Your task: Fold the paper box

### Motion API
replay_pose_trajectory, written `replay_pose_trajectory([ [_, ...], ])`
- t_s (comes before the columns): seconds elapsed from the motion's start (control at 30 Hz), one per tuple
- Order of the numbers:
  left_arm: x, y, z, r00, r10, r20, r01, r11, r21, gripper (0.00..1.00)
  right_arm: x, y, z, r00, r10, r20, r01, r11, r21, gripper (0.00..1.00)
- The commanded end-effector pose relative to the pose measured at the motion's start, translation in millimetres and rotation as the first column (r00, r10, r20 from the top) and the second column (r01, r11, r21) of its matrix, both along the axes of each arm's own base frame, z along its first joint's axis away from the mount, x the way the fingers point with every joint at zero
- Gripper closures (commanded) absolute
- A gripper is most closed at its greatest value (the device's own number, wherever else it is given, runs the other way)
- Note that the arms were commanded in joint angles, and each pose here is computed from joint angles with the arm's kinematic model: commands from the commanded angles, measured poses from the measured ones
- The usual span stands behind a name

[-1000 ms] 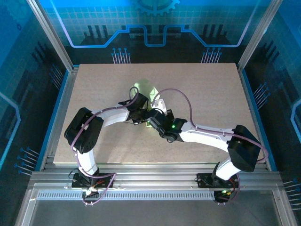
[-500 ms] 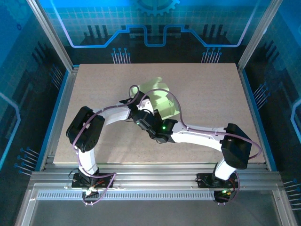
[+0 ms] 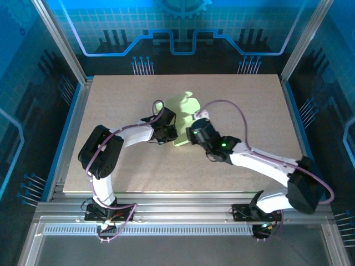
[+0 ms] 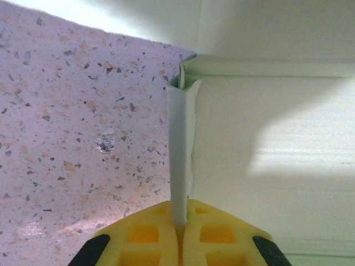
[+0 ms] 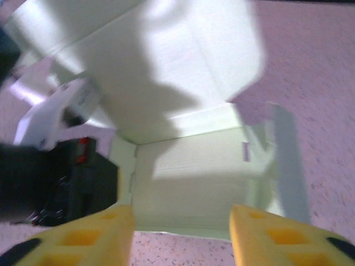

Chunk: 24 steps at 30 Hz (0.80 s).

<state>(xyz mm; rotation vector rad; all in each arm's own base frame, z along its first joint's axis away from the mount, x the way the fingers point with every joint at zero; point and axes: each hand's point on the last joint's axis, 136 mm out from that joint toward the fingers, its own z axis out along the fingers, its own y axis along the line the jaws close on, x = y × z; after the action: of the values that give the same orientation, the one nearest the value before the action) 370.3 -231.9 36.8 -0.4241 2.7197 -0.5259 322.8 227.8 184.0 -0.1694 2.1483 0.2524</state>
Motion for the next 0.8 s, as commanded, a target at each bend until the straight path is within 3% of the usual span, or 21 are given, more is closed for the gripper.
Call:
replay_pose_trajectory([
  [0.0,-4.5,5.8,-8.6,0.999,-0.051,-0.007,0.051,0.998,0.028,1.0,5.2,-29.0,1.0,0.999,-0.016,-0.034,0.021,0.985,0.17,0.37],
  [0.13,-4.4,-1.1,1.7,0.993,-0.107,0.049,0.109,0.993,-0.051,1.0,15.5,-72.7,-18.7,0.99,-0.007,-0.142,0.061,0.924,0.378,0.28],
  [0.3,-4.5,-12.0,18.7,0.981,-0.151,0.118,0.171,0.968,-0.186,1.0,23.6,-93.2,-33.3,0.972,0.086,-0.219,0.07,0.783,0.619,0.28],
  [0.53,-4.2,-19.4,24.4,0.974,-0.171,0.146,0.201,0.953,-0.225,1.0,29.5,-62.2,-19.6,0.946,0.286,-0.154,-0.08,0.666,0.742,0.38],
  [0.77,-6.2,-21.4,21.7,0.975,-0.17,0.141,0.2,0.949,-0.244,1.0,33.2,-51.8,-23.1,0.933,0.32,-0.164,-0.095,0.661,0.745,0.56],
])
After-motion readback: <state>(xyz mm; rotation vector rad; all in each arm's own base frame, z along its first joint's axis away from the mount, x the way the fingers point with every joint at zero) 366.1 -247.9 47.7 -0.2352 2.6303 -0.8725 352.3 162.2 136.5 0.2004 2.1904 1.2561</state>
